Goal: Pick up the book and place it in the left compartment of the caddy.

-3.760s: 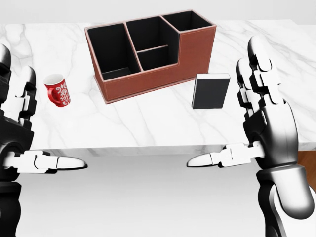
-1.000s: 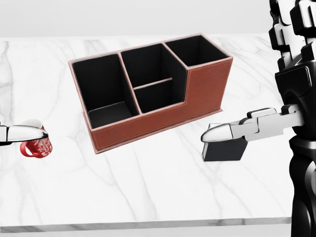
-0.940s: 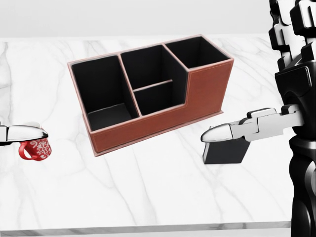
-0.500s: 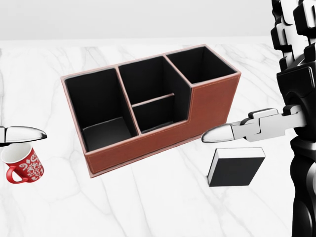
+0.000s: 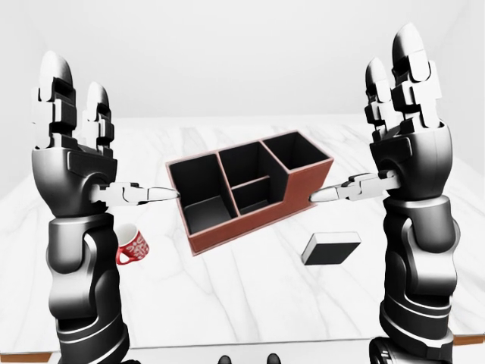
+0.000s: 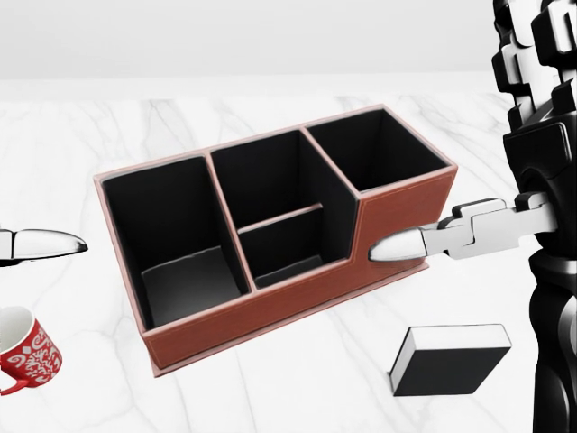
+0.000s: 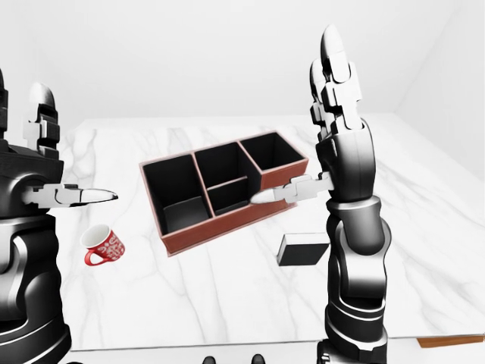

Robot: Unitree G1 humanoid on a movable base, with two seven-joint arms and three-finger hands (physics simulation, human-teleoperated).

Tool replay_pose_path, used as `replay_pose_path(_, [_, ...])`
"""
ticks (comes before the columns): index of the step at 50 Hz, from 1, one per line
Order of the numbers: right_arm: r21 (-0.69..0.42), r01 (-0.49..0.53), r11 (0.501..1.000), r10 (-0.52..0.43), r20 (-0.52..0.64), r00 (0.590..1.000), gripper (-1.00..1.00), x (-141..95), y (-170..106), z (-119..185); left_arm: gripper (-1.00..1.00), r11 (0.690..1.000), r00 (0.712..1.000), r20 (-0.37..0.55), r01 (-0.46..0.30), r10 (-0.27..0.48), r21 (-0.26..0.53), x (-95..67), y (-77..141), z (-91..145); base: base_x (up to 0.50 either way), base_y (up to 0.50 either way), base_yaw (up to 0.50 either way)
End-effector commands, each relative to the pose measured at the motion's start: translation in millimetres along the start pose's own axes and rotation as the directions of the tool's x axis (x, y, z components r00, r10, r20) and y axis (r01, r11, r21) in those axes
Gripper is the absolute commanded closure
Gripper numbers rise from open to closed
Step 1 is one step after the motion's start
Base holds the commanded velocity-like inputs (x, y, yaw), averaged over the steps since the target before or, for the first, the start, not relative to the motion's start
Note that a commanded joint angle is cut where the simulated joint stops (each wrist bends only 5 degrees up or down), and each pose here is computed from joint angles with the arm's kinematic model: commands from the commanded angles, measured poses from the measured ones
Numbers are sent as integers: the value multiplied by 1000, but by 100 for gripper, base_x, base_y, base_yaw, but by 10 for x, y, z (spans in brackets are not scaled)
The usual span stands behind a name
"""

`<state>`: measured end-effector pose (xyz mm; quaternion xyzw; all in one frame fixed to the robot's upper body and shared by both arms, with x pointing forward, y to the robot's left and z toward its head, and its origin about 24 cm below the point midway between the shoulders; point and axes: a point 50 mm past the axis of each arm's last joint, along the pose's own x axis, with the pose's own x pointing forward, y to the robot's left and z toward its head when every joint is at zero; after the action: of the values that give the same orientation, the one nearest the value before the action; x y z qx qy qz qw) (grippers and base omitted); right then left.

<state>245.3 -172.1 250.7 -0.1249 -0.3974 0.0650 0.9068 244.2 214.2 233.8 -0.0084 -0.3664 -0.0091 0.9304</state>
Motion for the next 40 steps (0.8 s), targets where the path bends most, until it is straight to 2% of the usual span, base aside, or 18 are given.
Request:
replay_pose_path(1, [-2, -1, 1000, 1, -1, 1000, -100, -5, 4, 1, -100, 1000, 1000, -7, -2, 2, 0, -5, 8, -13, 25, 0, 0])
replay_pose_path(21, [7, 4, 1000, -4, -15, 1000, -100, 1, 23, -37, -100, 1000, 1000, -17, -4, 4, 1, -5, 14, -38, 25, 0, 0])
replay_pose_path(30, [8, 10, 1000, -10, -13, 1000, -100, 8, 23, -35, -100, 1000, 1000, -19, -6, 6, 0, -10, 18, -41, 1, 0, 0])
replay_pose_path(37, [-34, -25, 999, 26, 28, 999, -100, -19, -40, 87, -100, 1000, 1000, -19, -7, 7, -1, -10, 18, -41, 0, 0, 0])
replay_pose_path(40, [-93, -61, 994, 65, 48, 997, -100, -40, -101, 174, -100, 1000, 1000, -20, -8, 8, -2, 0, 25, -46, 0, 0, 0])
